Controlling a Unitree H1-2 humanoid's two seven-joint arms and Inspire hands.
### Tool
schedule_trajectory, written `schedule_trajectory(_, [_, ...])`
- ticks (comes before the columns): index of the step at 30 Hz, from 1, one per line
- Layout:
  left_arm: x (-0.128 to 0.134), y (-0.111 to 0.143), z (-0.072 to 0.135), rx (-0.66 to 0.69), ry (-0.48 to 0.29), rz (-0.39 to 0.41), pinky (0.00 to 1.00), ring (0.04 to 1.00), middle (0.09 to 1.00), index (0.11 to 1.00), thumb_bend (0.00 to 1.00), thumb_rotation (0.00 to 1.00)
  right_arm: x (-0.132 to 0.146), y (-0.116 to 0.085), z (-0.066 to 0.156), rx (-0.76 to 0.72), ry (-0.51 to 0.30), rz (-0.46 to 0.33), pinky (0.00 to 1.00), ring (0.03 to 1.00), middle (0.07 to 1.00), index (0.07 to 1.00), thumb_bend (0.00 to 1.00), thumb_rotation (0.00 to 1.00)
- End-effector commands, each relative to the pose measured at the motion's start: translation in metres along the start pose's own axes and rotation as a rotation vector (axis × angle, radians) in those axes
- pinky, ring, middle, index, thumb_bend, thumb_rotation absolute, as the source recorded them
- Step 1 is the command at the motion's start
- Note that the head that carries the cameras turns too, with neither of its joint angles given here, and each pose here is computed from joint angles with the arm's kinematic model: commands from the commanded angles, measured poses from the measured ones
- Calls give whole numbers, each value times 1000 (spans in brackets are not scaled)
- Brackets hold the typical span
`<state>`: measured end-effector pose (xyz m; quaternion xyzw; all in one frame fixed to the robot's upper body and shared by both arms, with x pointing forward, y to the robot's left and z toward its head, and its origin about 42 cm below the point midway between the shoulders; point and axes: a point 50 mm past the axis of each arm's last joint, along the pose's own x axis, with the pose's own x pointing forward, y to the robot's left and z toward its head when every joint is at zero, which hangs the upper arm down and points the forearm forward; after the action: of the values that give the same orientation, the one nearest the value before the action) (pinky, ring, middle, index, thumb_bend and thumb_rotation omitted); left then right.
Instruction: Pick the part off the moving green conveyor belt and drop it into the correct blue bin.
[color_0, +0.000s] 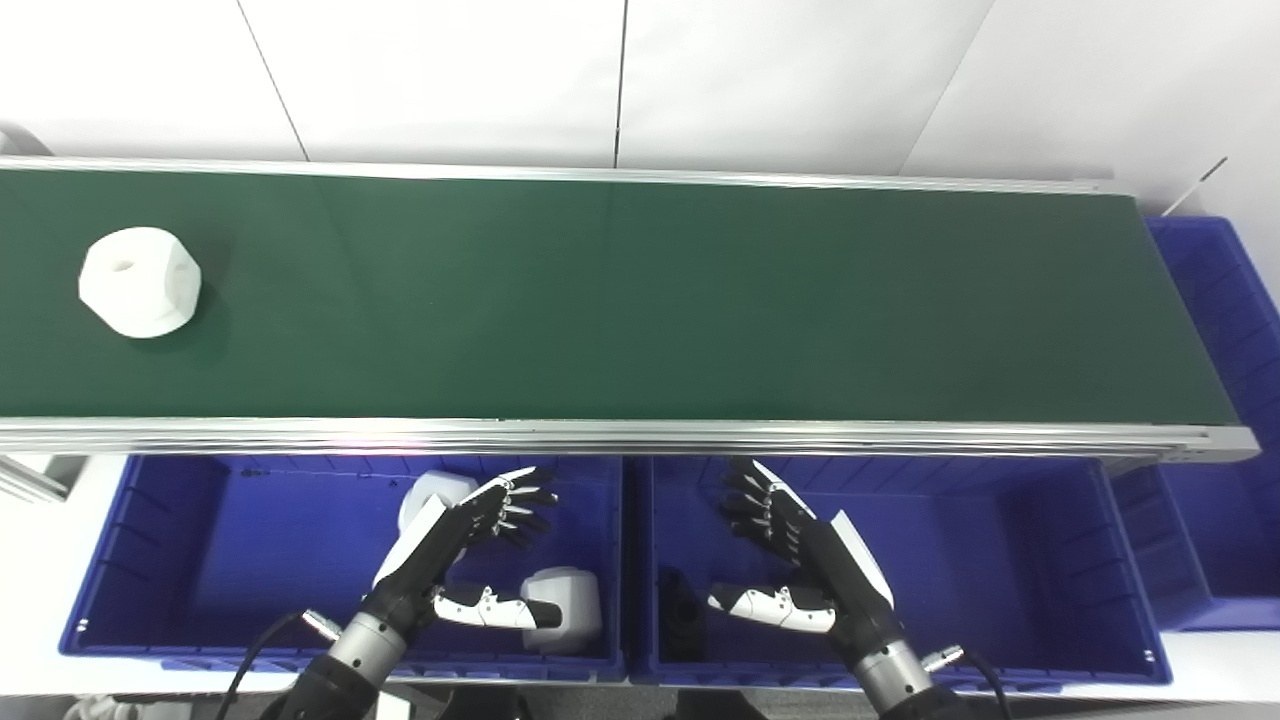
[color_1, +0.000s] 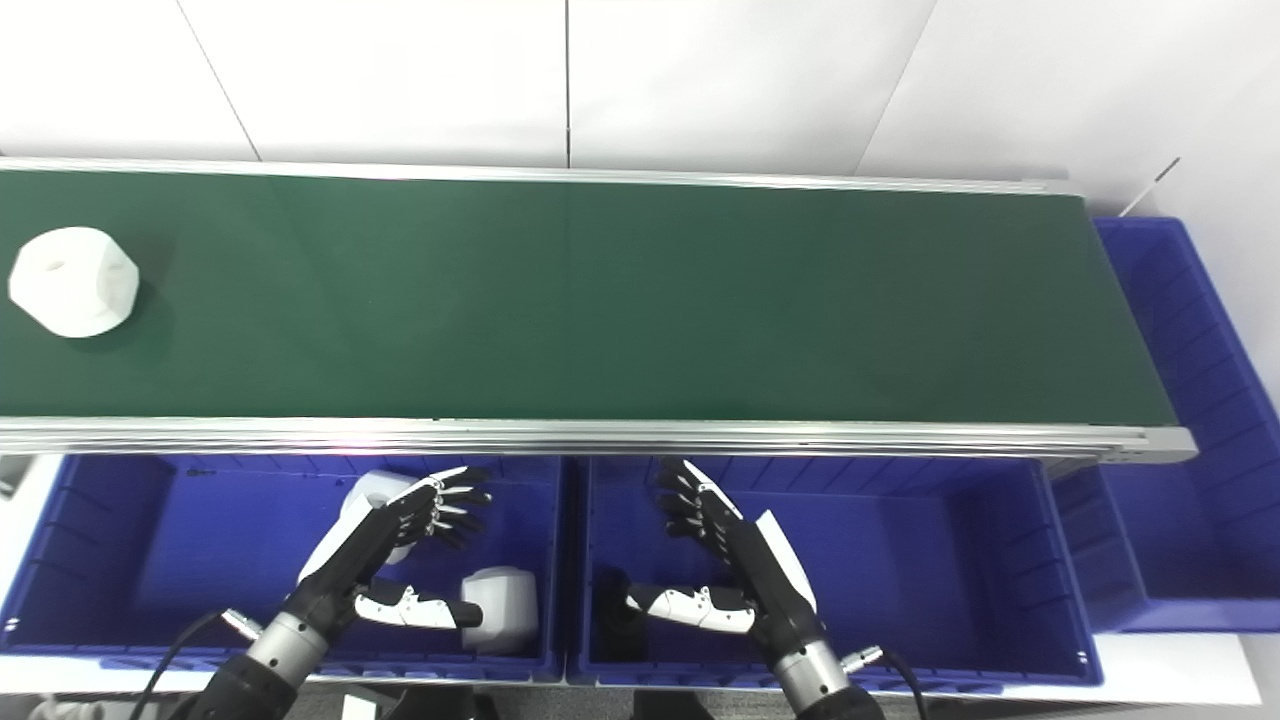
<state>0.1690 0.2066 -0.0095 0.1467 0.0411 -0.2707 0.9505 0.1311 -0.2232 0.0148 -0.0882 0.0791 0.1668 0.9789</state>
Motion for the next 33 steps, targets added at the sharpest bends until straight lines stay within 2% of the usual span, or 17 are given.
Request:
schedule_trajectory(1, [4,8,7,21,-53,12,594,677,772,840,874,370,2,-1,8,-3,-80,-8,771,860,896,931,798,380])
schedule_trajectory(8, [2,6,3,18,-37,46,592,671,777,832,891,395,3,1,2,-10,-85,-5,752,848,897,933,807,397])
schedule_trajectory(14, [0,10,6,-59,-48,79,586,658,775,825,903,339,6,0,-4,-22,-87,0,754,864,904,938,806,399])
schedule_trajectory(17, [-1,13,13,-77,-73,100,576,657,775,813,914,330,8,-1,-9,-20,-86,4,762,863,905,937,802,390])
schedule_trajectory(23, [-7,19,37,-61,-157,160,547,621,721,787,951,378,12,-2,-14,-13,-75,6,765,876,920,936,803,379])
schedule_trajectory(28, [-13,25,51,-92,-210,189,558,624,701,773,941,313,15,-2,-15,-6,-72,5,763,871,919,931,799,371])
schedule_trajectory(33, [-14,30,66,-88,-264,232,549,608,693,765,937,295,17,-4,-16,-11,-71,2,760,864,903,920,786,363])
